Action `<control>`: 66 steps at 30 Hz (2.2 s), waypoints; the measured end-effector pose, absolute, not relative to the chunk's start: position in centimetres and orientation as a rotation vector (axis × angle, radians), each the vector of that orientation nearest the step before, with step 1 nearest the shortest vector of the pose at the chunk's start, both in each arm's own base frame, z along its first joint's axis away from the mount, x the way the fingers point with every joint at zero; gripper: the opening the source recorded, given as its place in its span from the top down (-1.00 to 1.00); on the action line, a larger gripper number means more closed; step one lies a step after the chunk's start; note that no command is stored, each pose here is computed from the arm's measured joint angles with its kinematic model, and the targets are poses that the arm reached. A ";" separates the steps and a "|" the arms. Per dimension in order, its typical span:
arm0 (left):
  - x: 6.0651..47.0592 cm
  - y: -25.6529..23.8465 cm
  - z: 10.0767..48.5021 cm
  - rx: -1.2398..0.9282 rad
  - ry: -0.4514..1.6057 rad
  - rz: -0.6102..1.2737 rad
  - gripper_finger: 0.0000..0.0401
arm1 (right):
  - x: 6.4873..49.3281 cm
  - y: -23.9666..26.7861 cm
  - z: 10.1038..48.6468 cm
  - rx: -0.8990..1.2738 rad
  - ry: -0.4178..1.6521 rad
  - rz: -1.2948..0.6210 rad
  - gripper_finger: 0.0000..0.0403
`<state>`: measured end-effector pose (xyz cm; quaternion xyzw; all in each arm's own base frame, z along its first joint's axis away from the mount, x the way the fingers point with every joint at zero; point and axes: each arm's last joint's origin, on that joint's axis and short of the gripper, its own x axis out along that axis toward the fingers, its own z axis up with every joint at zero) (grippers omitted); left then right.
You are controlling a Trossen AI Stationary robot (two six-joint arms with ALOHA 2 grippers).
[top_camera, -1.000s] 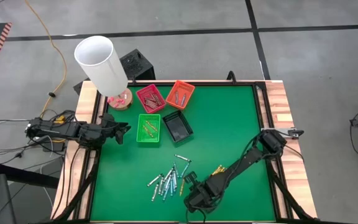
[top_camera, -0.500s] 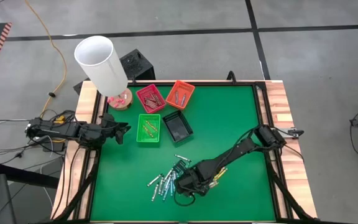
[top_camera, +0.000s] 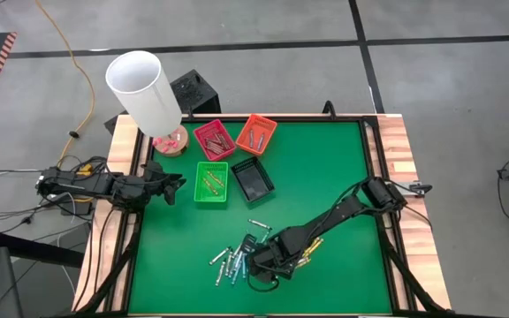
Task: Sort crayons
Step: Put the yellow crayon into the green bin
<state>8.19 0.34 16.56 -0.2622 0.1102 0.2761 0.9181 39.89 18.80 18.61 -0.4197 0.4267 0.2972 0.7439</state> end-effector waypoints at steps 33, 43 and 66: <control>8.2 0.4 16.5 -0.533 0.226 0.575 0.32 | 40.9 17.4 17.8 -0.812 0.920 0.752 0.66; 8.2 0.4 16.6 -0.529 0.221 0.585 0.32 | 40.4 16.9 16.4 -0.811 0.939 0.755 0.66; 8.2 0.4 16.6 -0.528 0.218 0.590 0.32 | 40.4 16.7 16.2 -0.528 1.028 0.572 0.98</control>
